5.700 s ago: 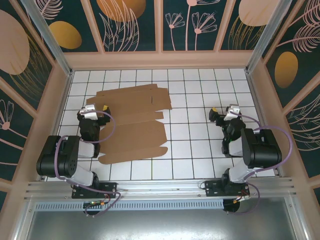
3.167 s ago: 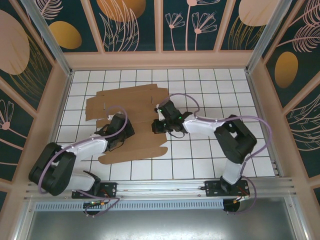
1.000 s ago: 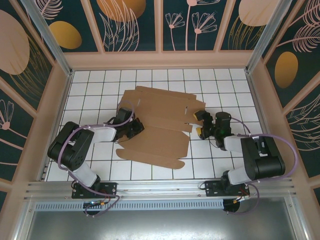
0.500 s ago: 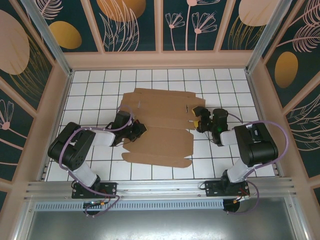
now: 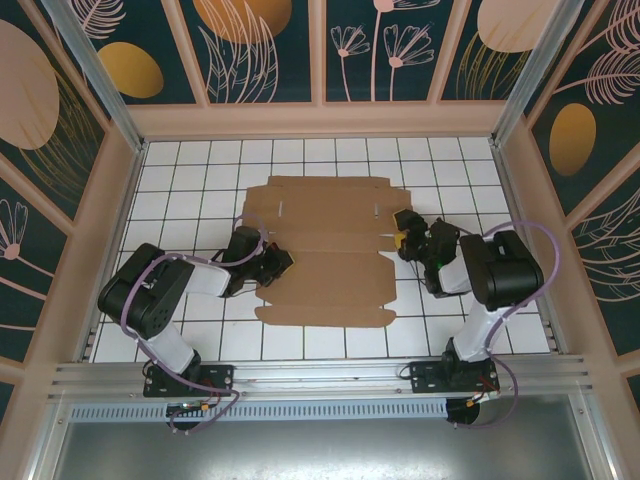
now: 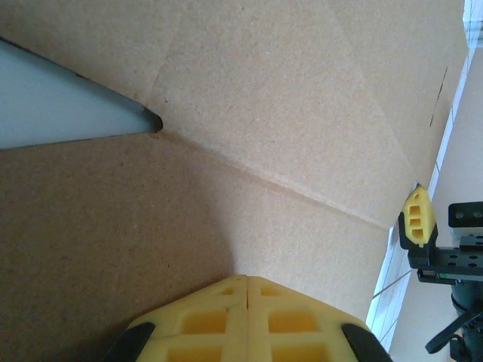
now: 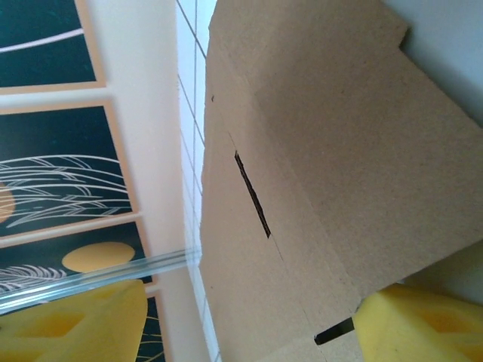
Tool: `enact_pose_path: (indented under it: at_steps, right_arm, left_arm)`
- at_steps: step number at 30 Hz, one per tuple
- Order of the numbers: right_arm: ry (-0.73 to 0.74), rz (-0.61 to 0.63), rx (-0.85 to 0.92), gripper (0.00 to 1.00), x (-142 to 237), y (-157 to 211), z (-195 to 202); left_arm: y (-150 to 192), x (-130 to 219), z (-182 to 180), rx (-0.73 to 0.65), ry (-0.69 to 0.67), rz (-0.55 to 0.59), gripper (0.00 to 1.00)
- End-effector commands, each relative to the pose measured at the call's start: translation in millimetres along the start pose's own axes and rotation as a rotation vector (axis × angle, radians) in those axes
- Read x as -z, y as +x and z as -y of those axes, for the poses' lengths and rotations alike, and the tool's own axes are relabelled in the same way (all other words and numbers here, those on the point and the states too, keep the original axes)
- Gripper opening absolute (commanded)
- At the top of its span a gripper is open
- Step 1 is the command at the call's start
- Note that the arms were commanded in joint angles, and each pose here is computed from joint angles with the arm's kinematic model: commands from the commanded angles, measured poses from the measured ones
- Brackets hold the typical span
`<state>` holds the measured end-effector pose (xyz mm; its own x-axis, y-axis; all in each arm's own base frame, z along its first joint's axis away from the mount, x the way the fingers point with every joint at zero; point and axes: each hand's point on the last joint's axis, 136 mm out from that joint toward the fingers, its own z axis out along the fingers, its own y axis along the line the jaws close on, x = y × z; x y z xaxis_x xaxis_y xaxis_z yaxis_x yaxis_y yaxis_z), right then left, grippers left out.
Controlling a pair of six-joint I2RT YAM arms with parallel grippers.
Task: Fold the paper box
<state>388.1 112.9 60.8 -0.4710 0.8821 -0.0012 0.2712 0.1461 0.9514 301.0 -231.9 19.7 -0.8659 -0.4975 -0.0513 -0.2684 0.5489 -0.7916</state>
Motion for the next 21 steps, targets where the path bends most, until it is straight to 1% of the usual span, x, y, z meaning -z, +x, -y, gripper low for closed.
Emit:
enact_pose_path:
  at_steps: [1,5,7,9,10,12,17,21]
  right_arm:
    - [-0.118,0.085,-0.014,0.68,0,-19,-20]
    - [-0.133,0.114,-0.041,0.51,-1,-25,-17]
    - [-0.13,0.124,-0.052,0.4,-2,-29,-14]
    - [-0.132,0.139,-0.062,0.33,-3,-33,-12]
    - [-0.132,0.144,-0.067,0.28,-3,-34,-10]
    - [-0.136,0.148,-0.06,0.23,-3,-35,-10]
    - [-0.164,0.142,-0.001,0.22,-4,-34,-21]
    - [-0.206,0.135,0.084,0.19,-2,-32,-37]
  left_arm:
    - [6,-2,-20,0.02,-0.052,-0.009,0.0]
    - [7,0,-32,0.029,-0.09,0.005,0.0]
    - [6,1,-35,0.027,-0.105,0.012,0.0]
    - [6,2,-36,0.026,-0.113,0.015,0.0]
    - [5,2,-36,0.027,-0.115,0.017,0.0]
    - [5,2,-37,0.029,-0.118,0.02,0.0]
    - [3,4,-21,0.024,-0.069,0.019,0.0]
    - [-4,13,14,-0.014,0.009,0.029,0.0]
